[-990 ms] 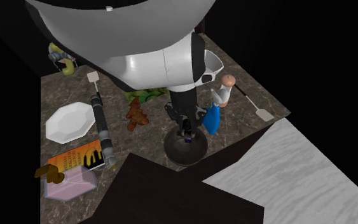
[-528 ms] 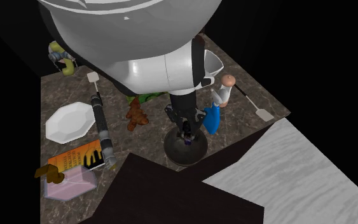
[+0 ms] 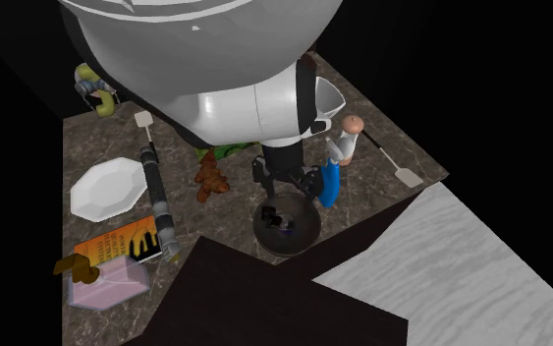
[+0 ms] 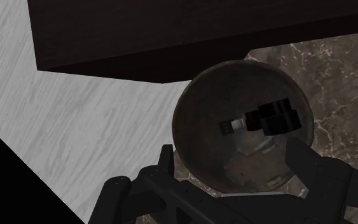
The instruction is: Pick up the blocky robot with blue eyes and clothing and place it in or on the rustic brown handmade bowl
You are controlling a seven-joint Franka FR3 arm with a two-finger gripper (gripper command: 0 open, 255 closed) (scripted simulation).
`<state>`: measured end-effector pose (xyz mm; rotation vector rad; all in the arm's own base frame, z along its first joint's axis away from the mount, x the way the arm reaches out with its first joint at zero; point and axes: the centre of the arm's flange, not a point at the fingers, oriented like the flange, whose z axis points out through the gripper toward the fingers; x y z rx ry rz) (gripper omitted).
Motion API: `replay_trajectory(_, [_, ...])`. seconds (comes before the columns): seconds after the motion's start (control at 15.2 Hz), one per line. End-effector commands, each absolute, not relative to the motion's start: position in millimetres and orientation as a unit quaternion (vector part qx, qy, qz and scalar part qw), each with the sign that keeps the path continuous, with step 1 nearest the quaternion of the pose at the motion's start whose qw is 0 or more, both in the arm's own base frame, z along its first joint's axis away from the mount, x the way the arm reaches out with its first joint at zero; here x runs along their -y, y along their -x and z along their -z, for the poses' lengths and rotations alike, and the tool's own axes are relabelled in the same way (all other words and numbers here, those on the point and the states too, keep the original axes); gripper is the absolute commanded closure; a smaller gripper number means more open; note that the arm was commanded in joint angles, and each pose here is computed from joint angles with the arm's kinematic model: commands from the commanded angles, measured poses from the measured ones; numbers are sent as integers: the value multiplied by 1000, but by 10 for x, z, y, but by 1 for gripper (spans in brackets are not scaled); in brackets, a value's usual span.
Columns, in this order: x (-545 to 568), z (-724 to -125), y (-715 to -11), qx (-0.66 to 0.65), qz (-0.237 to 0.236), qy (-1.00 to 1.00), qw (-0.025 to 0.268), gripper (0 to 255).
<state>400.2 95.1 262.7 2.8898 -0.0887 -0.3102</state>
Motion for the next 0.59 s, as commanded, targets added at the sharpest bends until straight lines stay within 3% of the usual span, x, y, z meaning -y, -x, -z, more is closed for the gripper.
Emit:
replay_trajectory(0.0, [-981, -2753, -4031, 30, 106, -987, 117, 0])
replay_trajectory(0.2, [-1063, -3102, -4110, 30, 106, -987, 117, 0])
replay_trajectory(0.53, [-1063, -3102, -4110, 30, 106, -987, 117, 0])
